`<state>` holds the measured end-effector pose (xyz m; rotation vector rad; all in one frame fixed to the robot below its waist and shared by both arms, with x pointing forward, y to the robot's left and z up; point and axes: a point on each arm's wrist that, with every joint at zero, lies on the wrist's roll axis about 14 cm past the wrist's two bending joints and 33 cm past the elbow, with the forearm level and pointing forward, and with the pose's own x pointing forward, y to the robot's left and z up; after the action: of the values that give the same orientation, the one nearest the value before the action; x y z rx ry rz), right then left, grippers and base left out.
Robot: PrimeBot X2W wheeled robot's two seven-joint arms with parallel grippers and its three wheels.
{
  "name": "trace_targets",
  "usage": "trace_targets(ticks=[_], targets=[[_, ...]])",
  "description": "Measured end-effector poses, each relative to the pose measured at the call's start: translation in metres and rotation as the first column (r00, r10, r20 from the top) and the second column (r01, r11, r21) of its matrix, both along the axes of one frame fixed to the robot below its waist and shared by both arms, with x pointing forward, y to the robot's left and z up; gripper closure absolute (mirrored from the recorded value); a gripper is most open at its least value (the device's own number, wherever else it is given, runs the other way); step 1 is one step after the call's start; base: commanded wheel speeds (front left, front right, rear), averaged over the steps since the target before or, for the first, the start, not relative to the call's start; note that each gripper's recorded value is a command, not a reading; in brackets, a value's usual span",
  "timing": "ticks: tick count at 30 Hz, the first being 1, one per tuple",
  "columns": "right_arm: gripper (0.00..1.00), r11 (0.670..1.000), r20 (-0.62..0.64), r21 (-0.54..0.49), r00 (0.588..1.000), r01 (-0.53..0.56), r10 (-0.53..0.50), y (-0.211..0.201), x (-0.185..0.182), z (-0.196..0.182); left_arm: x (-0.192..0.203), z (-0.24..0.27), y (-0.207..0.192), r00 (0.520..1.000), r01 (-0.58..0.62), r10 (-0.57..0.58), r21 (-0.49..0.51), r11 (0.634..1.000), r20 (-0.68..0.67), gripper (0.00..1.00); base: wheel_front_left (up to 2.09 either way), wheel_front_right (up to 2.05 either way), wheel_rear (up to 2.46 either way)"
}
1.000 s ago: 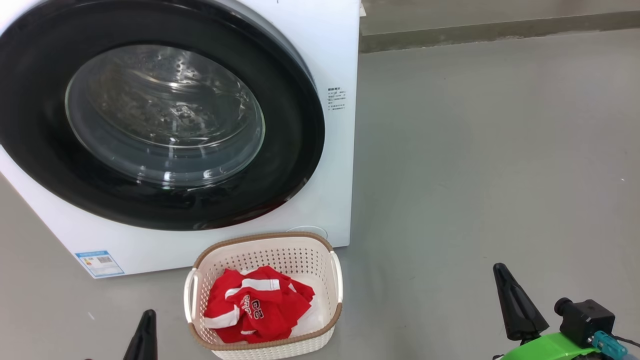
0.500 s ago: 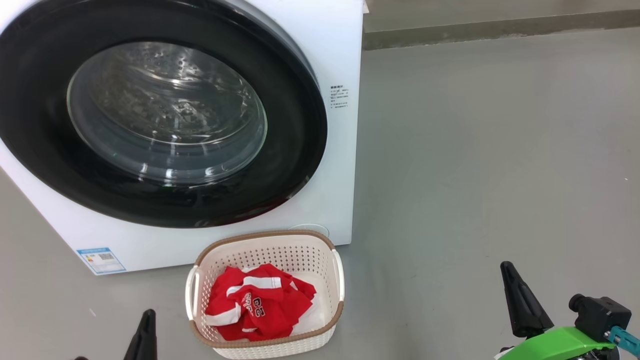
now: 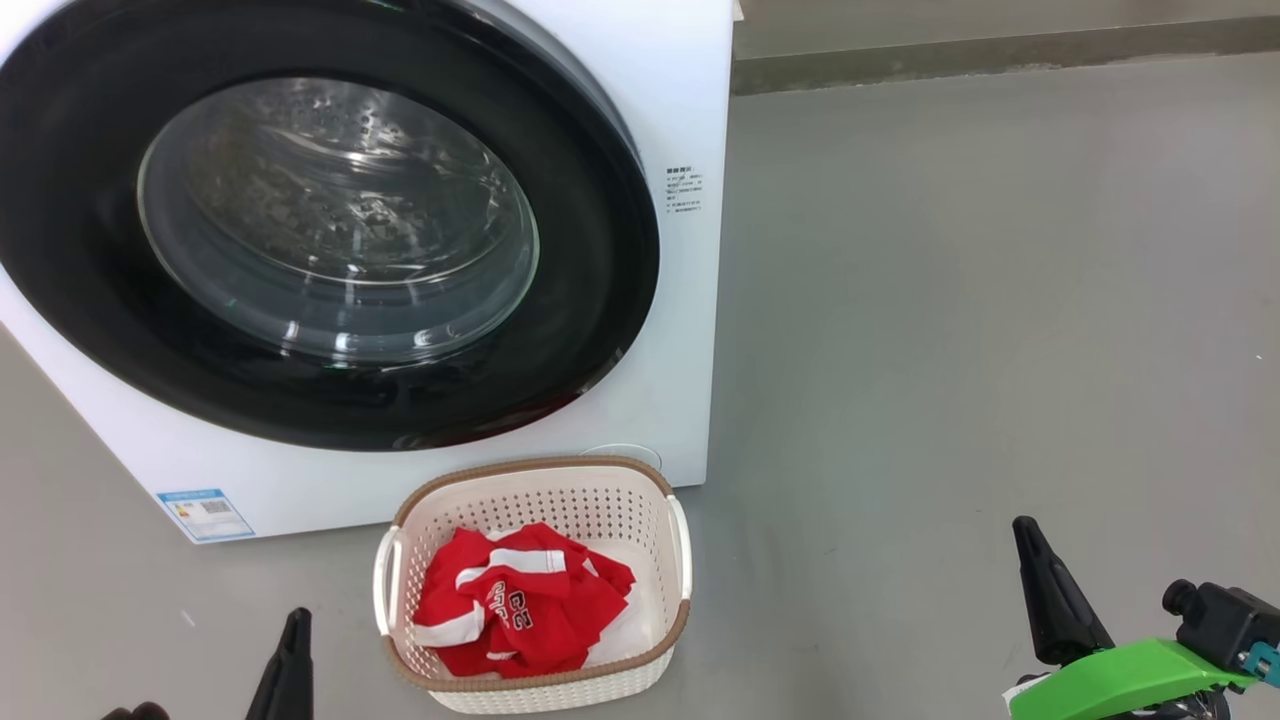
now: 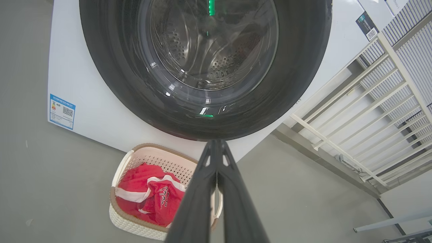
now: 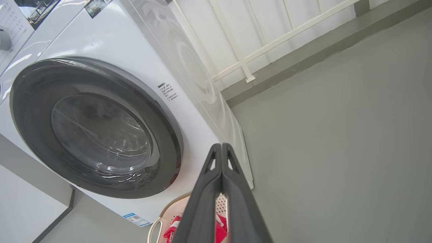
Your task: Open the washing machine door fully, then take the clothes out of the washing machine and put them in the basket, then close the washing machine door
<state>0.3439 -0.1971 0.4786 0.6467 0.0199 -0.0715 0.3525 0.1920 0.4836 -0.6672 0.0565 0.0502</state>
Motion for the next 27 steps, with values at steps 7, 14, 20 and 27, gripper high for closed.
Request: trace_targets(ticks=[7, 14, 20, 27], targets=[[1.0, 0.997, -0.017, 0.08, 1.0, 0.009, -0.008, -0.0019, 0.0003, -0.004, 0.0, -0.0044, 0.0009, 1.0, -0.009, 0.008, -0.075, 0.997, -0.02, 1.0, 0.0, 0.0, 0.0], [1.0, 0.988, -0.014, 0.151, 1.0, 0.015, -0.013, -0.0032, 0.0053, -0.0016, 0.0041, -0.0033, 0.0004, 1.0, -0.009, 0.006, -0.15, 0.989, -0.021, 1.0, 0.0, 0.0, 0.0], [1.0, 0.976, -0.023, 0.215, 1.0, 0.021, -0.016, -0.0037, 0.0066, -0.0034, 0.0038, -0.0067, 0.0009, 0.999, -0.02, 0.013, -0.214, 0.977, -0.035, 1.0, 0.0, 0.0, 0.0], [1.0, 0.952, -0.031, 0.305, 0.999, 0.033, -0.024, -0.0051, 0.0079, -0.0055, 0.0077, -0.0053, 0.0005, 0.999, -0.023, 0.014, -0.295, 0.955, -0.033, 1.0, 0.0, 0.0, 0.0]])
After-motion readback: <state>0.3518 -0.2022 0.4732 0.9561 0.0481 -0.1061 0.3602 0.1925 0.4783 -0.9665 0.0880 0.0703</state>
